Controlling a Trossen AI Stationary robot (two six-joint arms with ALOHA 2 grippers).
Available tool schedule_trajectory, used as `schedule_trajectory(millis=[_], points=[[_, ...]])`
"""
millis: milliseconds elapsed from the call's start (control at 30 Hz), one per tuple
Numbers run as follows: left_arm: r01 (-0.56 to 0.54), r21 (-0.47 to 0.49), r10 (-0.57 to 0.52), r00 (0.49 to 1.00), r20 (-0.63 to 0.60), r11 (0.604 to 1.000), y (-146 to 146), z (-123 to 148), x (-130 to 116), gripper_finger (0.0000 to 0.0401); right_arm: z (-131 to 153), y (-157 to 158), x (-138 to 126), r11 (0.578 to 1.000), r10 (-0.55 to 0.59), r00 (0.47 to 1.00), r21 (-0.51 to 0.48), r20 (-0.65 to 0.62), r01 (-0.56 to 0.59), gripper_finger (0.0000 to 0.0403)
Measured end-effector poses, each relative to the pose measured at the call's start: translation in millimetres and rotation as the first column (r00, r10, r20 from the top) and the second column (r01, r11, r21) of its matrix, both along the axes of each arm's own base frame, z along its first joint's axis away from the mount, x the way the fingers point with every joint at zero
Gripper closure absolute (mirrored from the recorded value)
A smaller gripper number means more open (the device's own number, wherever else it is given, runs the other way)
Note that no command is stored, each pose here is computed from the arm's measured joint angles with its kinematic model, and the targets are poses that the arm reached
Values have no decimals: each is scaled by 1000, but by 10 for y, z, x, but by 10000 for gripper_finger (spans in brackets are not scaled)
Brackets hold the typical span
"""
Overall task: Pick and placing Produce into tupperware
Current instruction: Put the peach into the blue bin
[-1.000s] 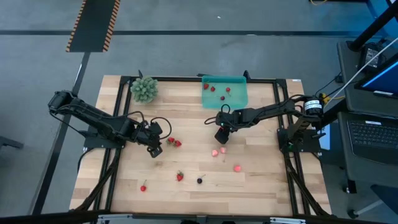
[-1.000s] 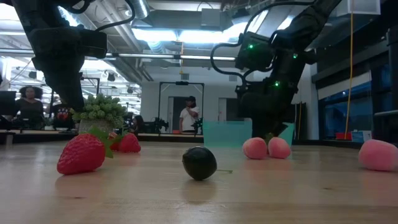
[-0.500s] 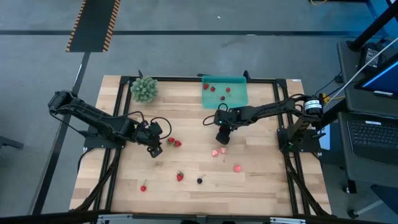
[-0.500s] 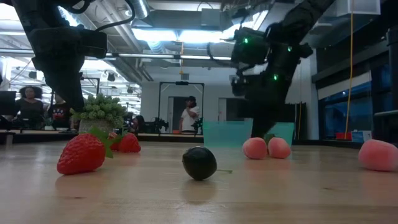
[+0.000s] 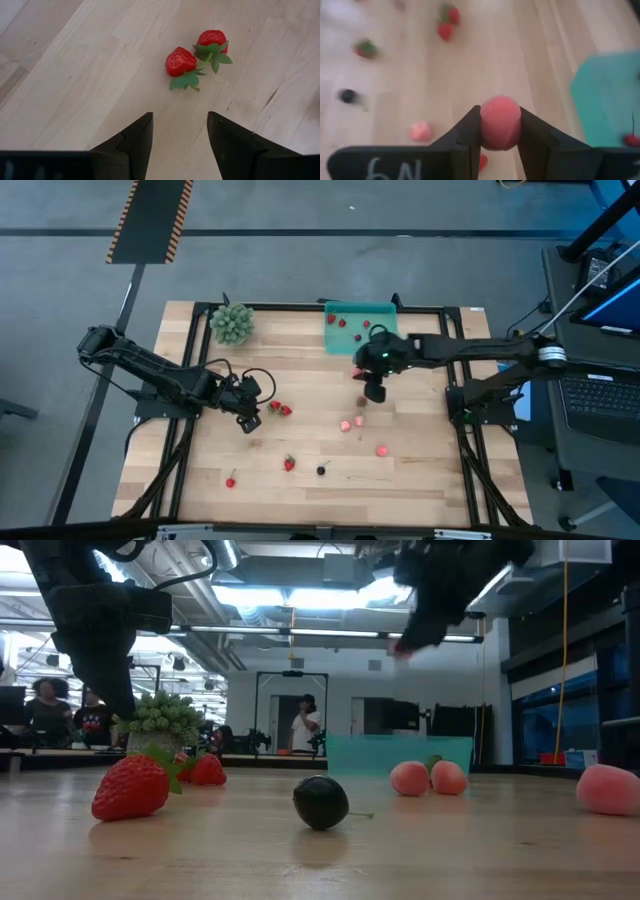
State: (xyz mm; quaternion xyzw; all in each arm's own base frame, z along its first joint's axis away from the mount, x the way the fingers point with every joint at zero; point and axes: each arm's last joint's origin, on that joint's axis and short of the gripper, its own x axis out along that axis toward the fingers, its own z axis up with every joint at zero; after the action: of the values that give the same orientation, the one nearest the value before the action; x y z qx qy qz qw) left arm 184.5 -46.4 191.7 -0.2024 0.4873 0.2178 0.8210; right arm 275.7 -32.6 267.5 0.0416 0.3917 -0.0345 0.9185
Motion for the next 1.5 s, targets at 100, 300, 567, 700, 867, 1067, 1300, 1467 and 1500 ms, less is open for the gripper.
schedule_trajectory(millis=[100, 300, 567, 700, 867, 1067, 1300, 1467, 1500], points=[[0, 0, 0, 1000, 0, 1000, 0, 0, 0, 222, 195, 23, -117, 999, 46, 995, -20, 87, -45, 302], [0, 0, 0, 1000, 1, 1000, 0, 0, 1, 222, 533, 21, -350, 988, 108, 963, -131, 248, -77, 301], [0, -1, 0, 1000, 2, 1000, -1, 1, 2, 222, 711, -236, -540, 981, 30, 941, -193, 337, 38, 301], [0, -1, 0, 1000, 2, 1000, -1, 1, 2, 222, 669, -477, -538, 973, -70, 941, -185, 331, 137, 301], [0, -1, 0, 1000, 2, 1000, -1, 1, 2, 222, 517, -824, -511, 954, -217, 935, -144, 279, 264, 301], [0, -1, 0, 1000, 2, 1000, -1, 1, 2, 222, 169, -1284, -416, 915, -383, 914, -76, 136, 395, 301], [0, -1, 0, 1000, 3, 1000, -1, 1, 3, 222, -188, -1865, -152, 860, -508, 858, 7, -80, 510, 301], [-1, -1, 1, 1000, 4, 1000, -1, 2, 4, 222, -445, -2218, 45, 807, -554, 792, 67, -257, 587, 301], [0, -2, 0, 1000, 4, 1000, -1, 1, 4, 222, -501, -2267, 86, 799, -557, 781, 74, -283, 596, 301]])
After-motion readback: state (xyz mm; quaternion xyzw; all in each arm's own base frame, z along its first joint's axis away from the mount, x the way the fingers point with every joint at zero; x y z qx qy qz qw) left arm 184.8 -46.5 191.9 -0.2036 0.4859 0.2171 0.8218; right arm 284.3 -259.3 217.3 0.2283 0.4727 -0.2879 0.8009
